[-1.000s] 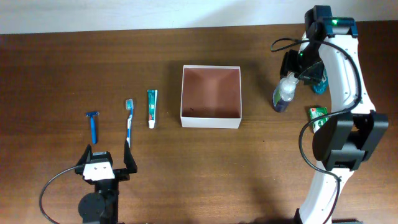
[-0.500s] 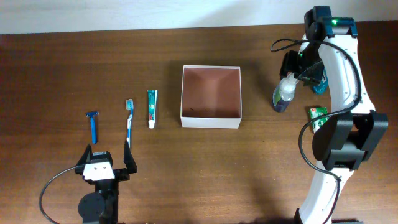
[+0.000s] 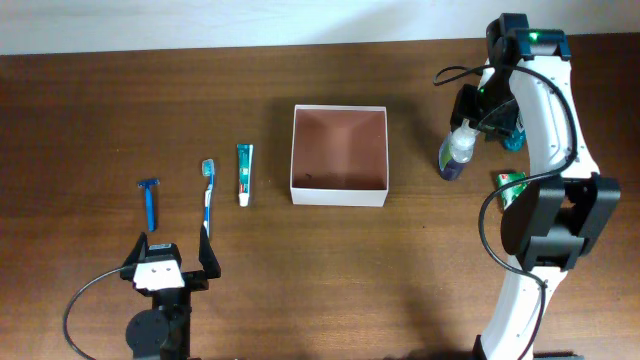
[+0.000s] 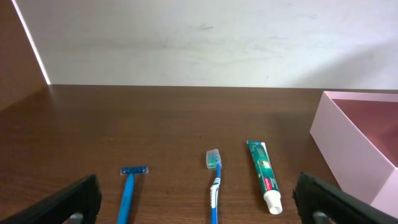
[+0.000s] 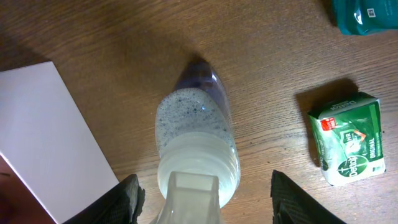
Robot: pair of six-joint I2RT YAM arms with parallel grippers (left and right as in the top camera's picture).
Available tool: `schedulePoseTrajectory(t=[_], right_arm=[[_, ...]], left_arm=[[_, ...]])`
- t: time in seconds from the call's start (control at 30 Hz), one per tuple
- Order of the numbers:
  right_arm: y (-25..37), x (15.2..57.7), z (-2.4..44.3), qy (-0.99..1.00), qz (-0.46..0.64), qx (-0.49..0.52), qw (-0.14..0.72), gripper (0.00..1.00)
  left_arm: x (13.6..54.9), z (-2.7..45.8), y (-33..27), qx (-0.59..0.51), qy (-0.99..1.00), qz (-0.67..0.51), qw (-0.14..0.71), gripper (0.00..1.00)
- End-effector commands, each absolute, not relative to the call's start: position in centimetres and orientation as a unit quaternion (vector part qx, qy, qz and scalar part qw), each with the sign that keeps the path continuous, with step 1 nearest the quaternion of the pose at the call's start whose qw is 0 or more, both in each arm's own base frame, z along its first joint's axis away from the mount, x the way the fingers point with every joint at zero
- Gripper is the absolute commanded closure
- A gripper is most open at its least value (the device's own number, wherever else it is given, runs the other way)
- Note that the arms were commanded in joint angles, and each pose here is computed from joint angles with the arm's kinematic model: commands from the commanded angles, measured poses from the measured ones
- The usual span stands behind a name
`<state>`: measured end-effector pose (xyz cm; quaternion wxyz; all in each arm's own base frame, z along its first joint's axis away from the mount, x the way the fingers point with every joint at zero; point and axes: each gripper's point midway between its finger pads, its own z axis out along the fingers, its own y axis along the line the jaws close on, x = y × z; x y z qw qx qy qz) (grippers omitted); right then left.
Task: Pack container
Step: 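Lower the right gripper around the soap bottle's white pump top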
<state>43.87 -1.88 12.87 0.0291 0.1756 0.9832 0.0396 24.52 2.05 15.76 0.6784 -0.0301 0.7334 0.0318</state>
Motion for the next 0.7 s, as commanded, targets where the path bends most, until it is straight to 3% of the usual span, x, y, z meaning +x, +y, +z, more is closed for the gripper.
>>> schedulePoseTrajectory(t=[0.0, 0.67], right_arm=[[-1.68, 43.82, 12.31, 0.984, 0.037, 0.175, 0.020, 0.42], [-1.68, 43.80, 12.63, 0.984, 0.037, 0.175, 0.021, 0.62]], left_arm=[[24.52, 15.63, 1.78, -0.021, 0.734, 0.030, 0.678, 0.01], [24.52, 15.64, 1.78, -0.021, 0.734, 0.030, 0.678, 0.01]])
